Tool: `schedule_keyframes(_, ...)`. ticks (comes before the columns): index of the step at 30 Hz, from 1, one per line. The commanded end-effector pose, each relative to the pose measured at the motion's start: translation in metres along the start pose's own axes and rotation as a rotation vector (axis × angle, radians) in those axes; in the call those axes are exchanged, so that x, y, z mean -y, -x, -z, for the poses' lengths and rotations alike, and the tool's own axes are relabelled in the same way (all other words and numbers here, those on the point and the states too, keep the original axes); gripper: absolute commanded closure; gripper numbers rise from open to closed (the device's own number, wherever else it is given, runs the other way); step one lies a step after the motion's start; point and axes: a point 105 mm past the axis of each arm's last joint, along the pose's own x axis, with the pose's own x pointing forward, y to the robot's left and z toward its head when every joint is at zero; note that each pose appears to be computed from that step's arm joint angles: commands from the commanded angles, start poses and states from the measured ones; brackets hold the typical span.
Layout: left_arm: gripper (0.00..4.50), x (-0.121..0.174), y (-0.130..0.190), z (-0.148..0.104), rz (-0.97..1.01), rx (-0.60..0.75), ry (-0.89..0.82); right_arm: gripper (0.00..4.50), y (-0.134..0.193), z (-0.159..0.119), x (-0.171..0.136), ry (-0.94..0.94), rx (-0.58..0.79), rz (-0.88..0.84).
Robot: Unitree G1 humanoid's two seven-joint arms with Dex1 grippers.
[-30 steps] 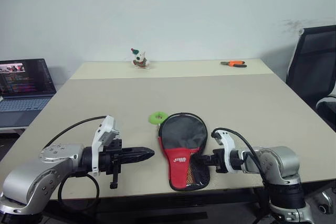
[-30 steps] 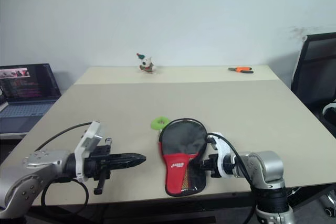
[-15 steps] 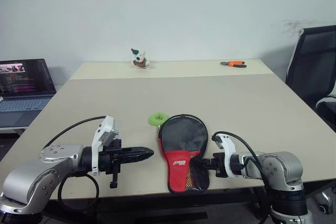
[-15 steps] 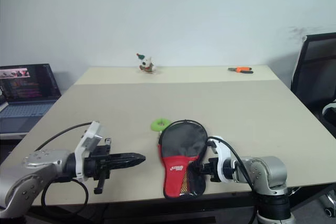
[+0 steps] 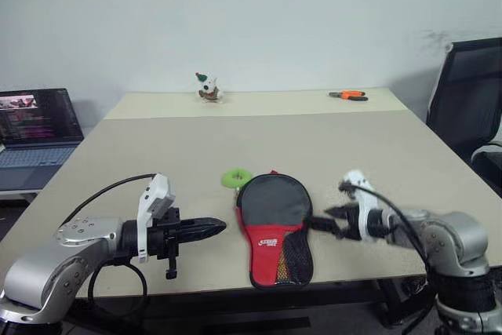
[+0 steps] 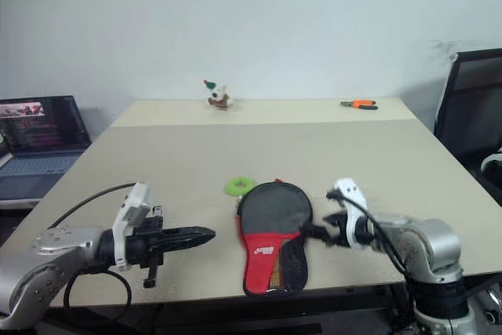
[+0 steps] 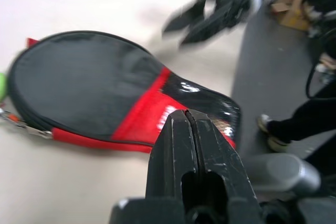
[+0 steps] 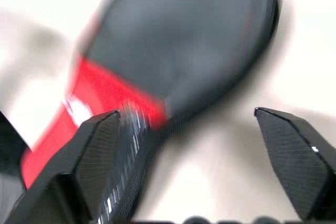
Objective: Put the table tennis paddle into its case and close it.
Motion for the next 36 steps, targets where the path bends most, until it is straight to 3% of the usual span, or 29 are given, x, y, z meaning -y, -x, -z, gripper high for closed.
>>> schedule_keyframes(1, 4.5, -0.027, 0.005, -0.012, -0.176, 0.064, -0.024, 0.04, -0.019, -0.027, -0.036, 0.11, 0.125, -0.169)
schedule_keyframes(3, 4.5, -0.04, 0.004, -0.011, -0.261, 0.069, -0.021, 0.04, -0.034, -0.023, -0.047, 0.128, 0.121, -0.199)
schedule_keyframes(6, 3.9, -0.054, 0.001, -0.004, -0.349, 0.04, -0.049, 0.0, -0.058, -0.006, -0.052, 0.152, 0.092, -0.199)
schedule_keyframes(12, 1.75, -0.078, -0.013, 0.004, -0.443, 0.012, -0.035, 0.0, -0.094, 0.022, -0.043, 0.213, 0.03, -0.116)
schedule_keyframes(17, 0.01, -0.105, -0.029, 0.003, -0.508, 0.007, -0.014, 0.0, -0.101, 0.035, -0.039, 0.262, -0.005, -0.085)
schedule_keyframes(27, 0.01, -0.16, -0.08, 0.004, -0.485, -0.071, 0.09, 0.0, -0.099, 0.042, -0.037, 0.241, -0.009, -0.038)
schedule_keyframes(36, 0.01, -0.164, -0.101, 0.018, -0.43, -0.203, 0.071, 0.0, -0.098, 0.041, -0.04, 0.204, 0.003, -0.01)
